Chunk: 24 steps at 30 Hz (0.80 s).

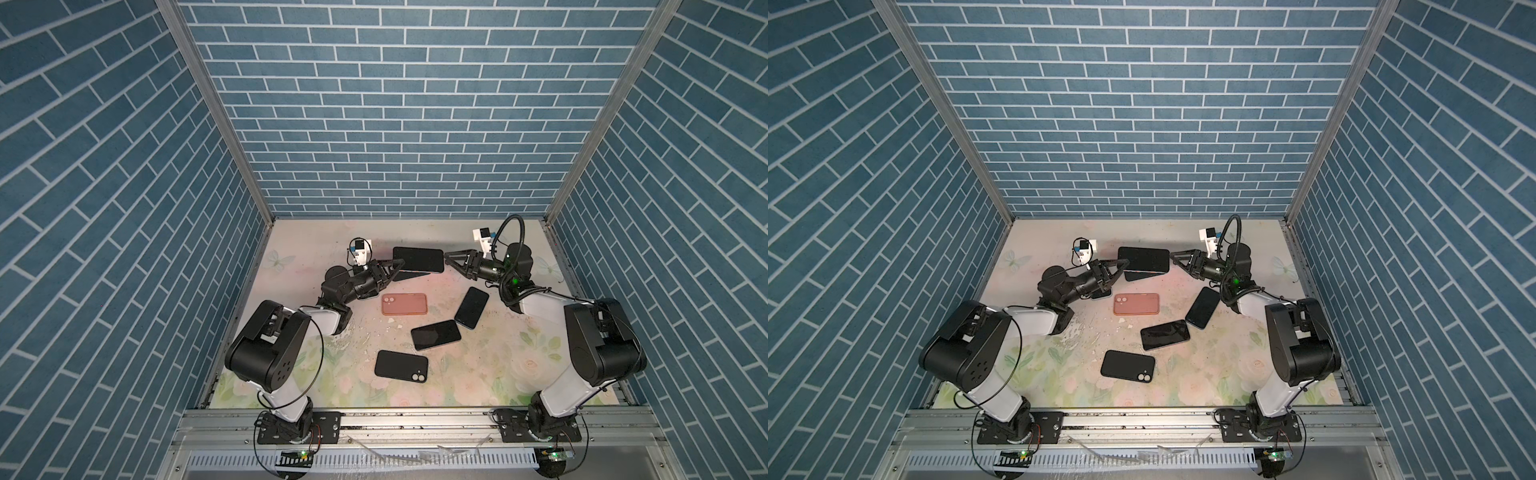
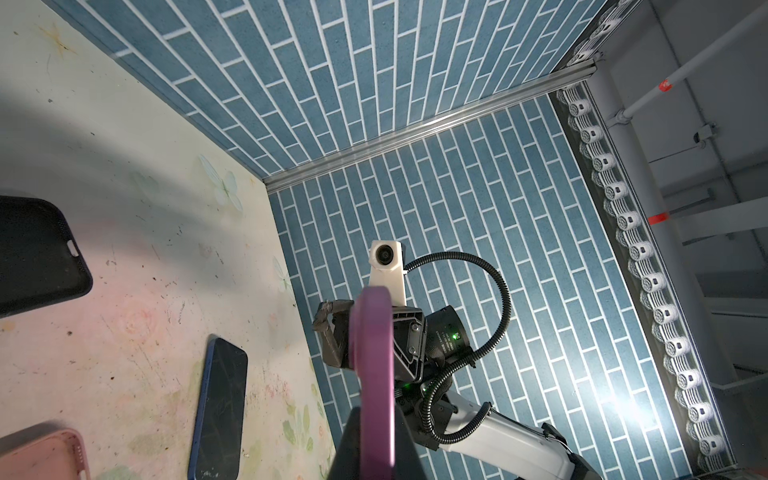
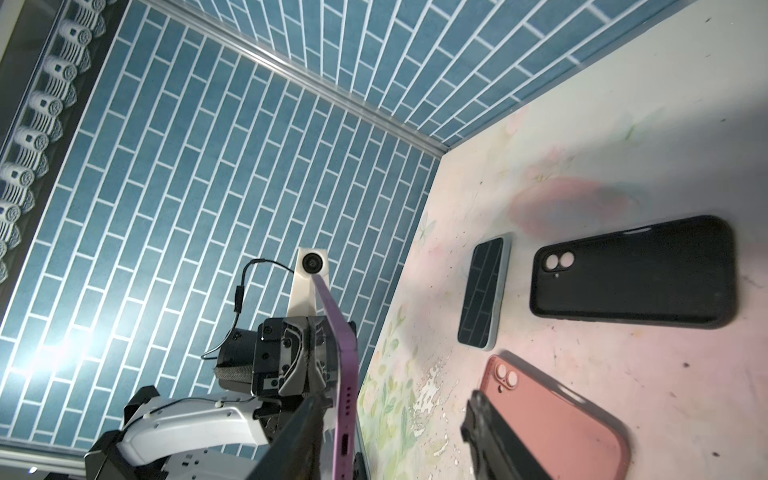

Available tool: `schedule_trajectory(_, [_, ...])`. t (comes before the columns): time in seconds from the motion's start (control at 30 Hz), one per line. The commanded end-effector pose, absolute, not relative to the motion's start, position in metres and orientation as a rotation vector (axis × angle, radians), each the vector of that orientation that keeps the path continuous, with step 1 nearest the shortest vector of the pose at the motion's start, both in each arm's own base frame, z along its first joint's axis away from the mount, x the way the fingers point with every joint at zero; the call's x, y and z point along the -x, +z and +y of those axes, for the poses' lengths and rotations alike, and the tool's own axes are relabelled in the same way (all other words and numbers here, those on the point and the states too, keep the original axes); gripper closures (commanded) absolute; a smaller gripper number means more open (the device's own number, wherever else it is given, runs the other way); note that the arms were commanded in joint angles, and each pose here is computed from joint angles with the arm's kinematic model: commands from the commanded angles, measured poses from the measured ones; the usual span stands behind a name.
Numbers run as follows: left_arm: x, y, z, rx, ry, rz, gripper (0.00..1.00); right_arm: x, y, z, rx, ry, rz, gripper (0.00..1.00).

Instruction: Put the phone into the phone case

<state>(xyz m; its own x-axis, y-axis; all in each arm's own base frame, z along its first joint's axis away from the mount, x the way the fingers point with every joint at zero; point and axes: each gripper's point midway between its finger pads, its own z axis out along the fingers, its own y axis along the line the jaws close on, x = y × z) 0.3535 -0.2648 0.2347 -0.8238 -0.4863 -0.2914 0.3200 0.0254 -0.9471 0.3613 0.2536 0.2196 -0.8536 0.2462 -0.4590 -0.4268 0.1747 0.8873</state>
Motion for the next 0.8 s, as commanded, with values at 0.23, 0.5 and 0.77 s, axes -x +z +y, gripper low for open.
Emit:
schedule_trajectory(0.23, [-0.351,0.255,-0.273,0.092,-1.879,1.677,1.00,-0.339,0.254,0.278,0.362,1.834,1.828,0.56])
schedule_trajectory(0.5, [-0.347,0.251,-0.274,0.090,-1.891,1.696,1.00,-0.343,0.256,0.280,0.361,1.839,1.821,0.83])
schedule_trajectory(0.77, [-0.349,0.243,-0.266,0.105,-1.818,1.724,0.73,-0.340,0.251,0.279,0.354,1.822,1.865,1.00])
